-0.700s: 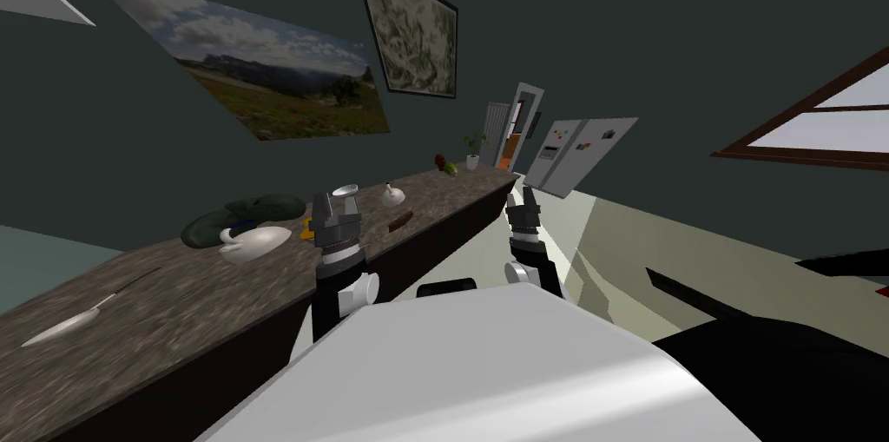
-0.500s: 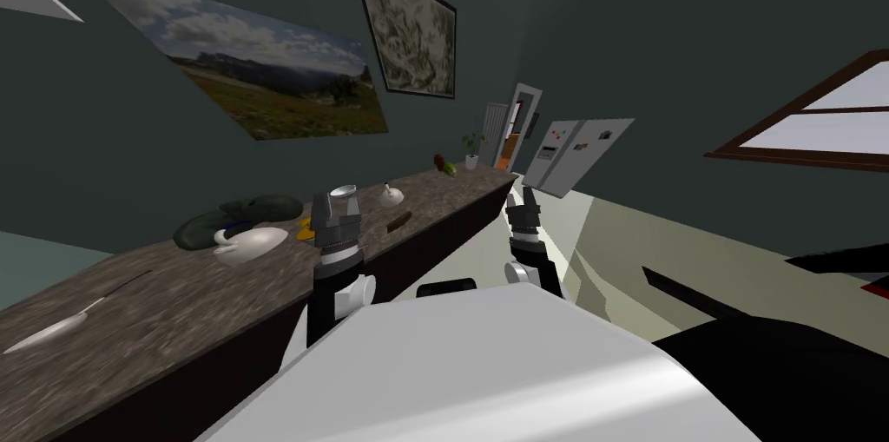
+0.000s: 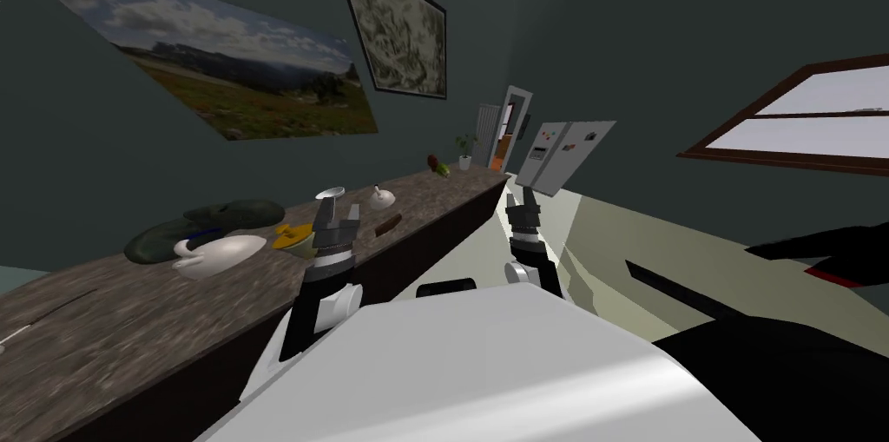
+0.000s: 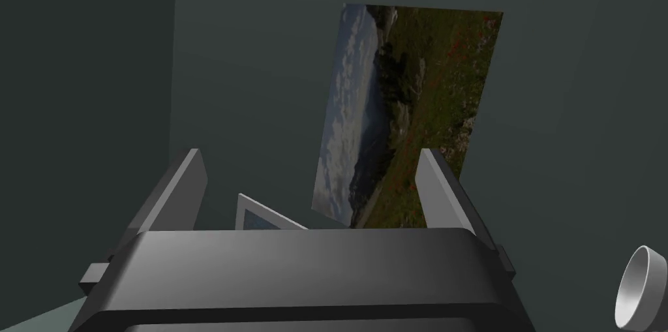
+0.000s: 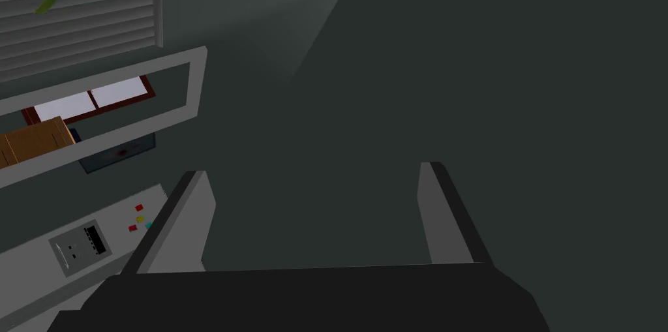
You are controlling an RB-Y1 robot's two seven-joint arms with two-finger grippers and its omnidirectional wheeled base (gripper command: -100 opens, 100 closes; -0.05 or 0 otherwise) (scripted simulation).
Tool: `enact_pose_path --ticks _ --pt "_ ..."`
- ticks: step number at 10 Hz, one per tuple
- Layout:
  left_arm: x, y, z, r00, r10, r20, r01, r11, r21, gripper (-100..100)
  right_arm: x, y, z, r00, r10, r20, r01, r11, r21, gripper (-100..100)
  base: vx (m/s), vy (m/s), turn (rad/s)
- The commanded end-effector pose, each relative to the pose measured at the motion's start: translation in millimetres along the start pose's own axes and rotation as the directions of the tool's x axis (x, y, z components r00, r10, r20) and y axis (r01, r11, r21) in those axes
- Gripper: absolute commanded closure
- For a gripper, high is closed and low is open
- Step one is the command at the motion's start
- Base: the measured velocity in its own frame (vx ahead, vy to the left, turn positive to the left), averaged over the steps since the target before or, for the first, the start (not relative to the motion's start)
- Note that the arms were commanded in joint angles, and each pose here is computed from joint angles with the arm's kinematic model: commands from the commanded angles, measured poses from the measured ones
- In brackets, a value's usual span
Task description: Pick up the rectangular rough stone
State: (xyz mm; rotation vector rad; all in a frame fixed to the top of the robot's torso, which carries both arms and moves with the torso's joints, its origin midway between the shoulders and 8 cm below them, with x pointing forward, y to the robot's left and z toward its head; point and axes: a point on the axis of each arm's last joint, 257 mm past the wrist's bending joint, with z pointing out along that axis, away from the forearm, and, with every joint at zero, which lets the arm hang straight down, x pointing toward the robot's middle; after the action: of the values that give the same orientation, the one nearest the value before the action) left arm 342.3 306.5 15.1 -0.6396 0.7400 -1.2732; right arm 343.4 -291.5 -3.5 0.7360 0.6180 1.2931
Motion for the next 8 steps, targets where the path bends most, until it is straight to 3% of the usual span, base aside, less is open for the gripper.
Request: enact_pose_path --ticks 1,4,7,8 --pt "-7.3 14 -4.1 1.0 -0.01 -0.016 0.009 0.998 -0.063 -100 0 0 0.0 1.0 0.0 0.0 0.0 1.0 0.0 0 0.018 -0.167 -0.098" --pt "-19.3 33 -11.4 0.999 -0.024 -0.029 0.02 0.989 -0.149 -100 0 0 0.0 1.0 0.0 0.0 0.0 1.0 0.0 0 0.012 -0.116 -0.073" --pt "-40.3 62 -25.8 0.998 -0.053 -0.034 0.041 0.958 -0.285 -100 0 0 0.0 1.0 0.0 0.0 0.0 1.0 0.0 0 0.043 -0.163 -0.137" --pt "-40.5 64 -26.4 0.998 -0.052 -0.032 0.041 0.955 -0.293 -100 0 0 0.0 1.0 0.0 0.0 0.0 1.0 0.0 0 0.021 -0.13 -0.028"
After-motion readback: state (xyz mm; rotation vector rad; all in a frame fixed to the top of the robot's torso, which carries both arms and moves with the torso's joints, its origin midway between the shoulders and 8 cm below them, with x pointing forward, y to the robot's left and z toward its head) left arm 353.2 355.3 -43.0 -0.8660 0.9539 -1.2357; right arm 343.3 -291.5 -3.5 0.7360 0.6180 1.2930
